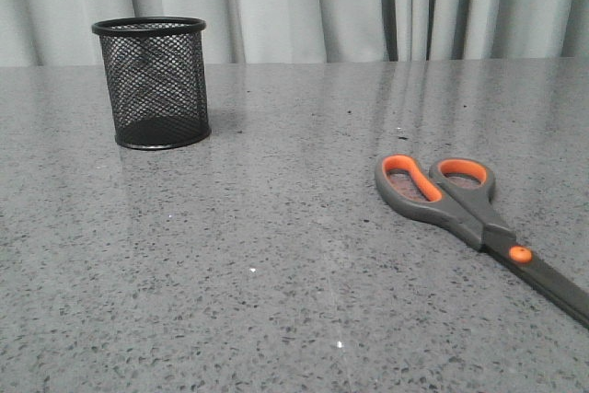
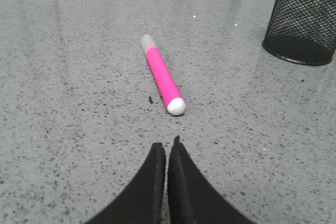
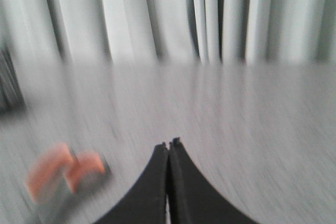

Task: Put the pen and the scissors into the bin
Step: 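Move the left gripper down toward the pink highlighter, then grasp the pink highlighter with the left gripper and lift it, then lower the highlighter into the black mesh cup and release it, then lower the right gripper onto the grey-and-orange scissors handles and grasp, then lift the scissors with the right gripper and carry toward the cup, then lower the scissors blades-first into the cup and open the right gripper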

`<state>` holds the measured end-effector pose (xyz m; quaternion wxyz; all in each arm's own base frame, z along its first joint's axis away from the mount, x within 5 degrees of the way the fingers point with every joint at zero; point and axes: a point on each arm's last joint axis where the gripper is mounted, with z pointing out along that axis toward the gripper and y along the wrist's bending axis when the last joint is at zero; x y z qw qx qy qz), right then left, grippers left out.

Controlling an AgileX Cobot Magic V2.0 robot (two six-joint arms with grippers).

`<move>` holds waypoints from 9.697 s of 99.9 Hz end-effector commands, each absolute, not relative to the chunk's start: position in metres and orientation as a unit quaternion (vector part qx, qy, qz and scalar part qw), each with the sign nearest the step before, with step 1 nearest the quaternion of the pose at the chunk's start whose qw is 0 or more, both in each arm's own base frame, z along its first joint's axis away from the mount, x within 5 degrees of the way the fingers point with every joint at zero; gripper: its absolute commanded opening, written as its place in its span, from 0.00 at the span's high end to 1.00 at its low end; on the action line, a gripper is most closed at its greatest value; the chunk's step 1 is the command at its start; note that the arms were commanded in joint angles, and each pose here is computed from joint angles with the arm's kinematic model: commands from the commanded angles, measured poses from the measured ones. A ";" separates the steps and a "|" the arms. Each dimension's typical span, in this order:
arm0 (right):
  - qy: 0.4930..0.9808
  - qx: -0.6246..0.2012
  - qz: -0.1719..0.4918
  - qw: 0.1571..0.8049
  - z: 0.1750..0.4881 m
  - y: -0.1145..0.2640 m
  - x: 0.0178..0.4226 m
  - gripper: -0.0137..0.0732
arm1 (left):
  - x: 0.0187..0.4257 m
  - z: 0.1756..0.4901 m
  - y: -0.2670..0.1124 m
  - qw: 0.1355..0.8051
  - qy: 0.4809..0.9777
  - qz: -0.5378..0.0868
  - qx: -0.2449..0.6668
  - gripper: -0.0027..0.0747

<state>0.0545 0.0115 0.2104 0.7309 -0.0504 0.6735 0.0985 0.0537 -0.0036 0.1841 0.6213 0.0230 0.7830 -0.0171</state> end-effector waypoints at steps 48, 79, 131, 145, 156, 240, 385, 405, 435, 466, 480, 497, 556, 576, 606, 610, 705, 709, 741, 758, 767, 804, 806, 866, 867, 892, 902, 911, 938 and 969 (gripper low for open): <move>0.539 0.118 0.274 0.788 0.244 0.002 0.046 0.92 | 0.055 0.207 0.008 0.677 0.564 -0.337 -0.331 0.99; 0.602 0.097 0.283 0.740 0.290 0.009 0.045 0.73 | 0.051 0.229 0.003 0.664 0.548 -0.386 -0.333 0.83; 0.807 0.018 0.210 0.552 0.349 0.035 0.112 0.48 | 0.131 0.331 -0.028 0.465 0.867 -0.177 -0.025 0.66; 0.822 0.016 0.207 0.530 0.348 0.038 0.120 0.48 | 0.170 0.341 -0.026 0.399 0.906 -0.139 -0.009 0.65; 0.826 0.015 0.206 0.525 0.347 0.038 0.119 0.48 | 0.201 0.340 -0.024 0.340 0.933 -0.116 -0.023 0.65; 0.823 0.016 0.206 0.528 0.348 0.038 0.120 0.48 | 0.302 0.287 -0.014 0.278 0.960 -0.030 -0.022 0.64; 0.827 0.016 0.209 0.521 0.346 0.038 0.119 0.48 | 0.275 0.401 -0.134 0.687 0.693 -0.207 0.066 0.99; 0.828 0.016 0.209 0.520 0.346 0.038 0.119 0.48 | 0.299 0.367 -0.162 0.678 0.704 -0.194 0.078 0.99; 0.835 0.014 0.208 0.510 0.344 0.039 0.118 0.48 | 0.319 0.340 -0.168 0.680 0.710 -0.170 0.068 0.99; 0.831 0.015 0.209 0.516 0.345 0.038 0.119 0.48 | 0.317 0.326 -0.167 0.672 0.720 -0.159 0.073 0.65; 0.826 0.017 0.209 0.522 0.347 0.038 0.119 0.48 | 0.314 0.335 -0.163 0.689 0.704 -0.159 0.064 0.30; 0.815 -0.007 0.199 0.544 0.358 0.038 0.118 0.48 | 0.286 0.380 -0.148 0.729 0.662 -0.159 0.076 0.33; 0.895 -0.221 0.113 0.371 0.376 0.142 0.188 0.48 | 0.106 0.470 -0.080 0.703 0.624 -0.250 0.233 0.60; 0.941 -0.203 0.050 0.266 0.338 0.165 0.194 0.39 | 0.074 0.475 -0.065 0.709 0.607 -0.259 0.249 0.60; 0.966 -0.170 0.035 0.190 0.309 0.170 0.207 0.30 | 0.063 0.477 -0.059 0.716 0.597 -0.261 0.250 0.60; 0.968 -0.166 0.035 0.182 0.305 0.171 0.209 0.30 | 0.063 0.477 -0.059 0.715 0.598 -0.261 0.250 0.60; 0.982 -0.144 0.027 0.116 0.248 0.165 0.229 0.75 | 0.061 0.470 -0.063 0.687 0.618 -0.268 0.273 0.60; 0.982 -0.148 0.024 0.111 0.245 0.165 0.229 0.82 | 0.061 0.471 -0.063 0.689 0.617 -0.268 0.272 0.60; 0.935 -0.168 0.103 0.295 0.337 0.181 0.248 0.93 | 0.062 0.471 -0.062 0.691 0.615 -0.267 0.270 0.60; 0.808 -0.176 0.220 0.518 0.429 0.203 0.258 0.93 | 0.062 0.471 -0.062 0.691 0.615 -0.267 0.270 0.60; 0.728 -0.177 0.264 0.607 0.451 0.213 0.265 0.93 | 0.062 0.472 -0.062 0.692 0.614 -0.267 0.269 0.60; 0.613 -0.180 0.335 0.692 0.410 0.265 0.315 0.93 | 0.062 0.471 -0.062 0.690 0.616 -0.266 0.271 0.60; 0.615 -0.181 0.335 0.691 0.405 0.267 0.317 0.93 | 0.061 0.471 -0.062 0.689 0.617 -0.266 0.272 0.60; 0.699 -0.200 0.300 0.617 0.319 0.290 0.346 0.89 | 0.049 0.471 -0.052 0.706 0.606 -0.226 0.288 0.60; 0.699 -0.200 0.300 0.617 0.319 0.290 0.346 0.88 | 0.049 0.471 -0.052 0.706 0.606 -0.226 0.288 0.60; 0.694 -0.197 0.304 0.621 0.324 0.289 0.343 0.44 | 0.049 0.471 -0.052 0.708 0.605 -0.222 0.289 0.60; 0.686 -0.195 0.307 0.630 0.340 0.284 0.338 0.38 | 0.049 0.471 -0.049 0.711 0.606 -0.211 0.287 0.61; 0.686 -0.192 0.304 0.633 0.361 0.274 0.328 0.38 | 0.048 0.470 -0.043 0.715 0.615 -0.193 0.270 0.70; 0.670 -0.214 0.254 0.664 0.437 0.226 0.281 0.63 | 0.036 0.440 -0.013 0.736 0.635 -0.107 0.207 0.97; 0.679 -0.253 0.166 0.669 0.436 0.140 0.184 0.91 | 0.007 0.372 0.016 0.754 0.636 -0.109 0.126 0.98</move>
